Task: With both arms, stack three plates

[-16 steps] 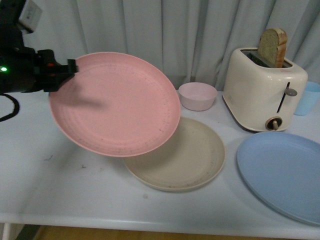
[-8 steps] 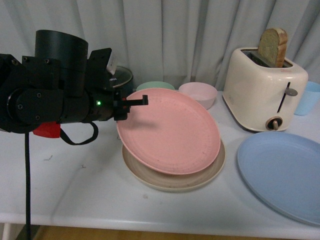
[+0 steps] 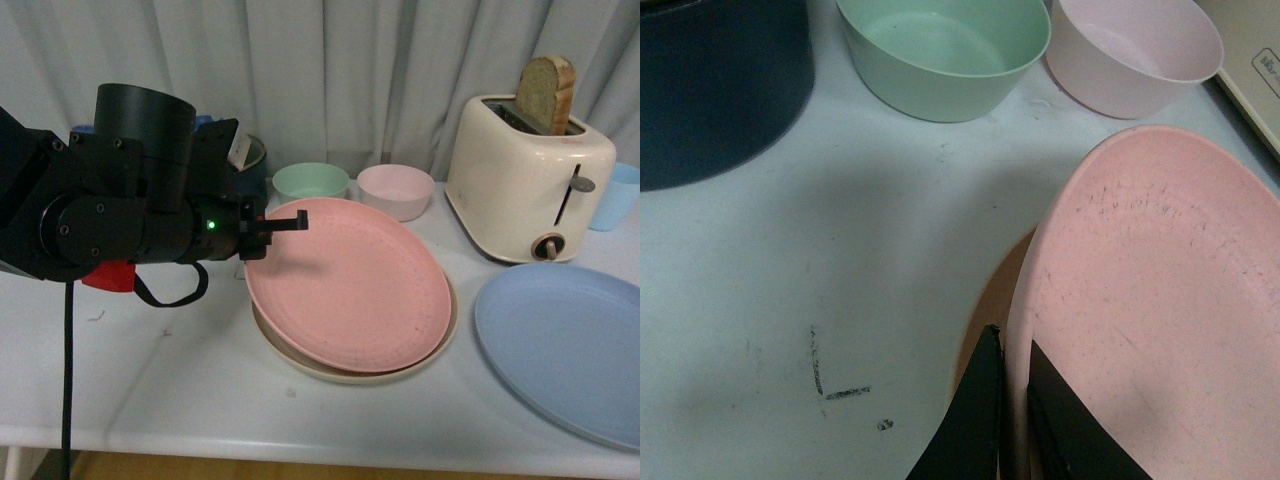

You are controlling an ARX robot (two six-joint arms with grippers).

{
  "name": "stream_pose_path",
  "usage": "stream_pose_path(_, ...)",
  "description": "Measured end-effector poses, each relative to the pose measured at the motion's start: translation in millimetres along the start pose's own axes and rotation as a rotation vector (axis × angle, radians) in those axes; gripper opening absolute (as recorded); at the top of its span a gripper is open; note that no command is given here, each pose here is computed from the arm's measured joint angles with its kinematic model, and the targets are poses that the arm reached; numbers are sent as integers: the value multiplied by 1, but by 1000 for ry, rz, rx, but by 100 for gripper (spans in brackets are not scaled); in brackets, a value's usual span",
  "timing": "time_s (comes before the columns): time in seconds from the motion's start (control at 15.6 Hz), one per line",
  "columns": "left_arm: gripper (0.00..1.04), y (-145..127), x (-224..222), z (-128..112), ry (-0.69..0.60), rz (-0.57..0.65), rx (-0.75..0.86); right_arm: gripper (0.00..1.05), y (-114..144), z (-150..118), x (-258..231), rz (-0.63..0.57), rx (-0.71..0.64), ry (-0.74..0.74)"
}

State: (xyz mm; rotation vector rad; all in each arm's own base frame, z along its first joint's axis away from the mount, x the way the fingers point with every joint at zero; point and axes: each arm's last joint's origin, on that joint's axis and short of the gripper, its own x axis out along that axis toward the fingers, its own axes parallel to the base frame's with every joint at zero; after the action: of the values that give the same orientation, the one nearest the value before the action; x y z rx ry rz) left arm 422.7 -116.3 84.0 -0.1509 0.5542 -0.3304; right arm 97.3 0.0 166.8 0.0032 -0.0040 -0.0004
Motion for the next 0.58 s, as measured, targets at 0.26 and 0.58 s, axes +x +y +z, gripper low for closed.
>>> stream_pose_path(0.26, 25, 8, 3, -3, 30, 0, -35, 98, 0, 0, 0, 0, 0, 0)
stream_pose_path(0.58, 79, 19, -22, 13, -114, -5, -46, 98, 0, 0, 0, 0, 0, 0)
